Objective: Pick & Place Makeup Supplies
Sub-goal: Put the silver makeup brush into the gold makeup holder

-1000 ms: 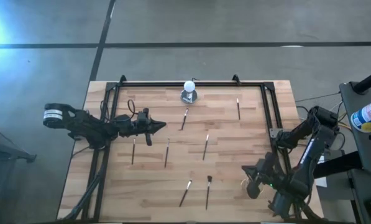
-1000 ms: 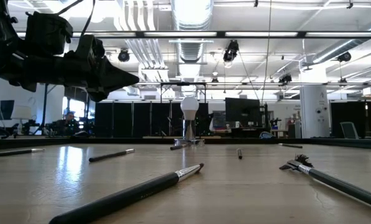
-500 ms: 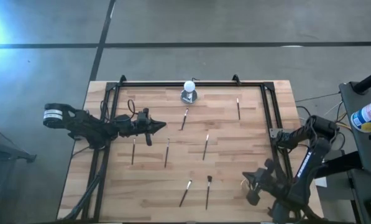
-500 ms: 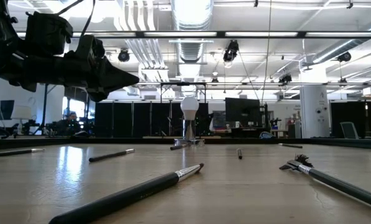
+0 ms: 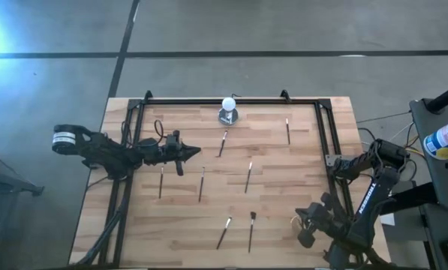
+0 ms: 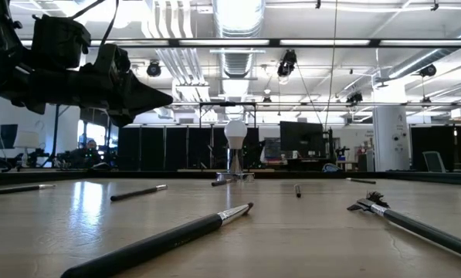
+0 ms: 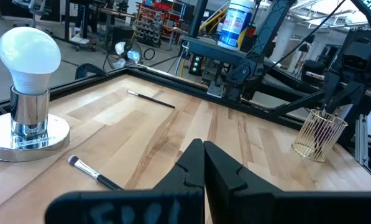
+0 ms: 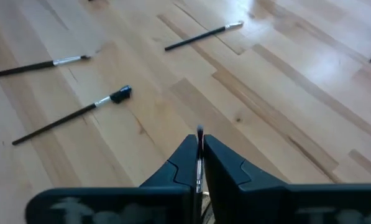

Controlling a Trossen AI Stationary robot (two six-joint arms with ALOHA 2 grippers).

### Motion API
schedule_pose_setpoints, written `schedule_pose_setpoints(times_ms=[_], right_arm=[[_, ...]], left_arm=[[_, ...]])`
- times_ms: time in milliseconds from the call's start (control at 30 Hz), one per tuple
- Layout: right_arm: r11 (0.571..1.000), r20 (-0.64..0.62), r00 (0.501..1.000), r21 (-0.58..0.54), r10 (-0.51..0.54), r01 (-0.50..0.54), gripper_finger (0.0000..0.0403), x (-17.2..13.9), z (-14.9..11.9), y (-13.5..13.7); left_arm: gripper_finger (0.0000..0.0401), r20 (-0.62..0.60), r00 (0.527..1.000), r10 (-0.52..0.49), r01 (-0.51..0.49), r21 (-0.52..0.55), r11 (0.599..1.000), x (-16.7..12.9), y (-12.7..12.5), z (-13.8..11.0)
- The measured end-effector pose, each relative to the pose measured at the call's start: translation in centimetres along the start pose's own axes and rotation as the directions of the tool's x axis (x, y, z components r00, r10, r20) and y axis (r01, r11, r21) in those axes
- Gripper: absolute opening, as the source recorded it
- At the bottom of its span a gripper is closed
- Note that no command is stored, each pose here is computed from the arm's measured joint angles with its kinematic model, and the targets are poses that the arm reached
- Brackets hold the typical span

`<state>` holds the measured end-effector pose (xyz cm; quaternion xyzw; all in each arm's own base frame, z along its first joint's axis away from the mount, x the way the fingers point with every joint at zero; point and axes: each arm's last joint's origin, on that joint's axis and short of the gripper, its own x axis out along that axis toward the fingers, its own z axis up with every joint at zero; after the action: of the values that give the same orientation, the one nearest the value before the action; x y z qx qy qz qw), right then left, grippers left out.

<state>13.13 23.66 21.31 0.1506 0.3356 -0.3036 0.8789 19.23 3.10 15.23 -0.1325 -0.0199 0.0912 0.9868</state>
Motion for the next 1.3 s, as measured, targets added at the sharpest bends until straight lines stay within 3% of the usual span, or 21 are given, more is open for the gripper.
schedule_pose_setpoints(times_ms=[300, 533, 633, 933, 1300], right_arm=[[1.0, -0.031, 0.999, 0.027, 0.013, -0.012, 0.0059, -0.5, 0.7, -0.2], [0.994, -0.053, 0.996, 0.08, 0.074, -0.07, 0.003, -1.4, 2.2, 0.1], [0.989, -0.054, 0.988, 0.034, 0.145, -0.143, 0.0011, -1.1, 2.7, 0.9], [0.96, 0.021, 0.964, -0.1, 0.263, -0.26, 0.0008, 3.6, 6.0, 2.0], [0.846, 0.178, 0.833, -0.215, 0.524, -0.487, 0.0008, 10.6, 10.8, -1.3]], left_arm=[[0.0, 0.0, 1.0, 0.0, 0.0, 0.003, 1.0, 0.0, 0.0, 0.0], [0.0, 0.0, 1.0, 0.0, 0.0, 0.001, 1.0, 0.0, 0.0, 0.0], [0.0, 0.0, 1.0, 0.001, -0.001, 0.008, 1.0, 0.0, 0.0, 0.0], [0.0, -0.008, 1.0, -0.012, 0.012, 0.007, 1.0, 0.3, -0.1, 0.1], [0.0, -0.033, 0.999, -0.008, 0.008, 0.007, 1.0, 0.5, -0.1, 0.0]])
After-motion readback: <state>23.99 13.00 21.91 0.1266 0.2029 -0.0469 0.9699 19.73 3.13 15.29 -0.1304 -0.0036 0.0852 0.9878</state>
